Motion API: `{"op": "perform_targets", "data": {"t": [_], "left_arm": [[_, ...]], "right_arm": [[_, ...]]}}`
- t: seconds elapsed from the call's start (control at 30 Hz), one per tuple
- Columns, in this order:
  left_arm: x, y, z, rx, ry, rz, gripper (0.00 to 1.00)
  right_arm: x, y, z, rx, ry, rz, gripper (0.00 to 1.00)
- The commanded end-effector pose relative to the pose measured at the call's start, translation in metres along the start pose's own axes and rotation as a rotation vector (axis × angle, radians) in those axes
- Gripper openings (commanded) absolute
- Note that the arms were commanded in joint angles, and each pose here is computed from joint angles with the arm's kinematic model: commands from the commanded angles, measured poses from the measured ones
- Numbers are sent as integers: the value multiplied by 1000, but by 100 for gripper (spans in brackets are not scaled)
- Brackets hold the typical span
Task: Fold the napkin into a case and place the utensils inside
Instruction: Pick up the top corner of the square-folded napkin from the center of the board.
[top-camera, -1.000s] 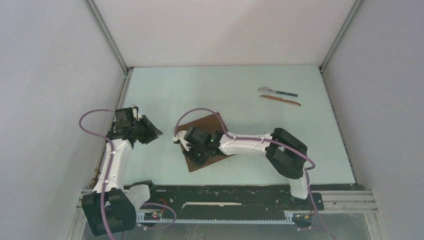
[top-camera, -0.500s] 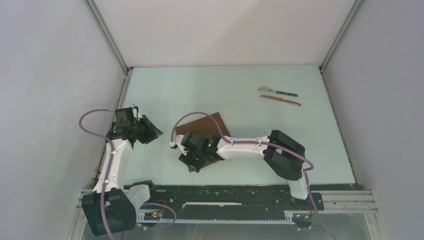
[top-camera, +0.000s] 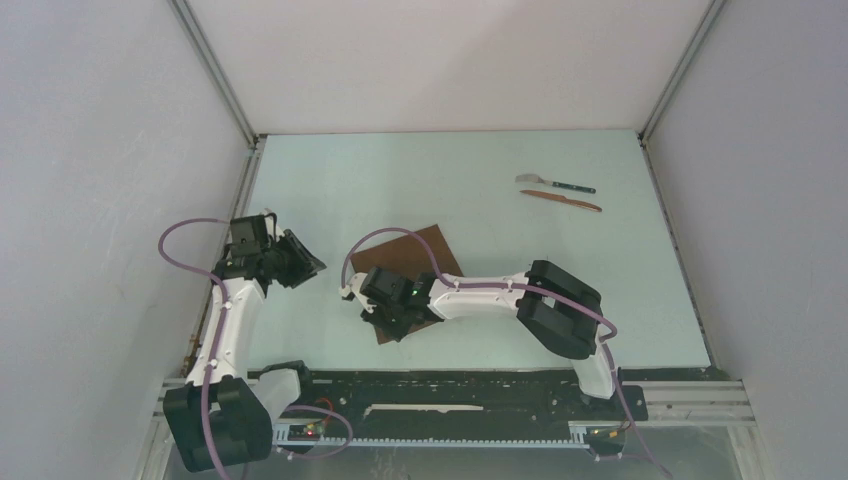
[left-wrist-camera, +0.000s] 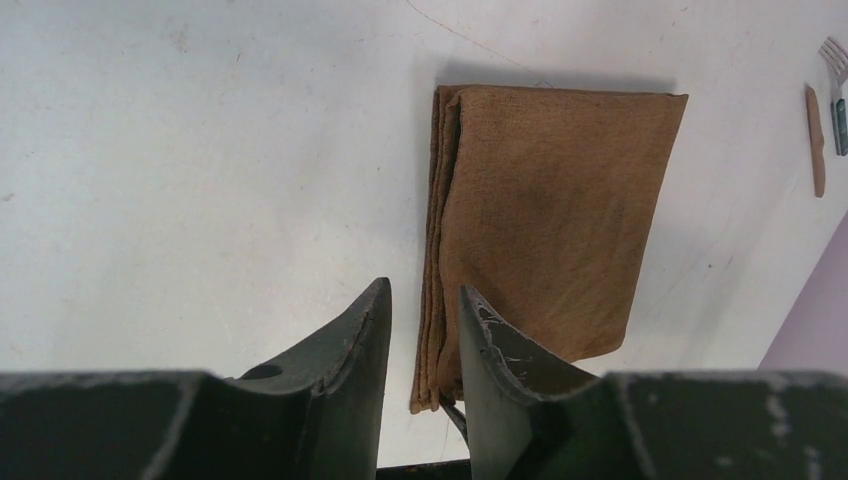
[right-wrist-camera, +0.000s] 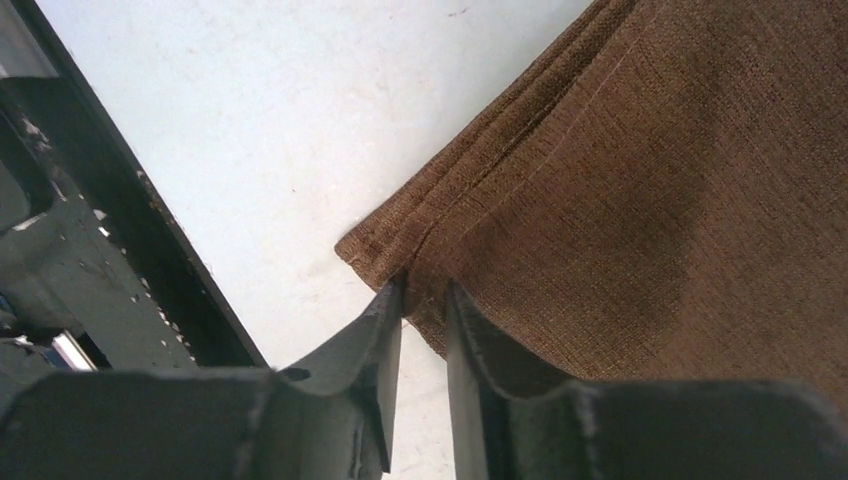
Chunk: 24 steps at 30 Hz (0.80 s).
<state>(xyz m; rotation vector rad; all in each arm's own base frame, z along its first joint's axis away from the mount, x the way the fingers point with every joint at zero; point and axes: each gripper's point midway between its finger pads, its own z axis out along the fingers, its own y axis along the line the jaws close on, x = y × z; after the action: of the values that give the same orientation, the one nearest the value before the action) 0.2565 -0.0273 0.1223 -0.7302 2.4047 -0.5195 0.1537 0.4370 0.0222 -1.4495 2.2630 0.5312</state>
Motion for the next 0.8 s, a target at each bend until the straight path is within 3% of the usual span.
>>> {"op": "perform_targets", "data": {"t": [0.0, 0.1, 0.27, 0.47, 0.63, 0.77], "left_arm": [[-5, -6, -1, 34, -17, 17, 37], [-4, -5, 0, 34, -14, 16, 37], [3, -8, 4, 64, 12, -5, 37], [21, -10, 15, 117, 72, -58, 37], [25, -10, 17, 126, 84, -64, 36], [26, -12, 16, 137, 88, -68, 36]], "right_arm": [[-10, 1, -2, 7, -11, -9, 27], [-15, 4, -10, -24, -26, 5, 24], [-24, 5, -22, -70, -51, 42, 11], [-29, 5, -31, -127, -73, 86, 4], [-30, 4, -36, -166, -84, 108, 9], [-30, 2, -38, -185, -88, 116, 23]]}}
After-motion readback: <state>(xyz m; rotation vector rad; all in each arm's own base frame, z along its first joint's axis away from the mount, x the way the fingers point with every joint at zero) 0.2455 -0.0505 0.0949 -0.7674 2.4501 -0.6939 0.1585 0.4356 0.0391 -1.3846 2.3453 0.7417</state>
